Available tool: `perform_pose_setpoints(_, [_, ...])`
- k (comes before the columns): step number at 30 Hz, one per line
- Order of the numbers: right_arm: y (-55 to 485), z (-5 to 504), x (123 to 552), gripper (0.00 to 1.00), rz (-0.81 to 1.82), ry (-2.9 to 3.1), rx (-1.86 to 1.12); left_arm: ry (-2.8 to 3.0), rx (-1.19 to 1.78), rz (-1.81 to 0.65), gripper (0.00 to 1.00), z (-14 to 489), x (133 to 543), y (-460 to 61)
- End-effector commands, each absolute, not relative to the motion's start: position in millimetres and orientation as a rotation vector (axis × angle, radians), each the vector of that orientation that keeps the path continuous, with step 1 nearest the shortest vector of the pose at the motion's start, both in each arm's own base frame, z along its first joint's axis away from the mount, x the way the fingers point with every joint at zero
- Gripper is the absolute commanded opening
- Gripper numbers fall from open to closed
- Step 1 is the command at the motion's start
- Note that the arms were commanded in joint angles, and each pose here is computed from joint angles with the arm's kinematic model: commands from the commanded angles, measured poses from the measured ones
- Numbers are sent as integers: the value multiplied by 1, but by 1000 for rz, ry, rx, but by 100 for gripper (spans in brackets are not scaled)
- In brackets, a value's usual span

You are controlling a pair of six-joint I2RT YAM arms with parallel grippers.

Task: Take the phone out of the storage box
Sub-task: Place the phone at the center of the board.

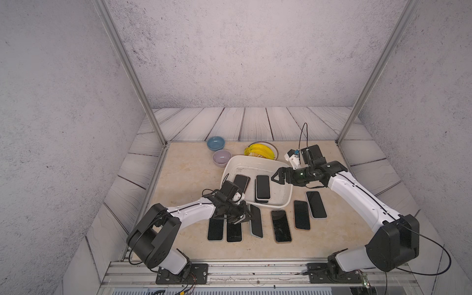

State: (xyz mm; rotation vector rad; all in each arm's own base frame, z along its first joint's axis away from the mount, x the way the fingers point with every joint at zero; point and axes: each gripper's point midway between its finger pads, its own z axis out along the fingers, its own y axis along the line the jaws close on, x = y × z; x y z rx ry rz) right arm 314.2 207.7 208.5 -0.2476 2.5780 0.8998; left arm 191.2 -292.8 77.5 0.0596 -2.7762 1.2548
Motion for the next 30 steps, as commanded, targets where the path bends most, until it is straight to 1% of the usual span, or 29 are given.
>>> perform_pose_setpoints(1, [205,209,311,100,889,2575,-265,-2739,72,1136,0,79,167,-279])
perform_pose_setpoints(5, [207,209,311,99,906,2575,-278,-2716,110,1137,0,76,156,-272])
perform_pose_setpoints(12, [209,205,309,100,928,2585,-282,-2692,165,1156,0,65,148,-271])
perform_pose_setpoints(18, [211,206,308,99,948,2582,-284,-2702,162,1145,0,59,155,-277])
perform_pose_setpoints(24, [211,207,305,100,954,2577,-286,-2698,203,1068,0,46,155,-274])
perform_pose_setpoints(27, [210,208,304,100,951,2571,-288,-2703,205,1047,11,45,153,-271])
perform_pose_setpoints(29, [210,207,304,100,949,2572,-288,-2703,201,1028,16,44,152,-271])
perform_pose_setpoints(30, [209,207,304,100,947,2574,-286,-2700,194,1023,17,43,152,-271])
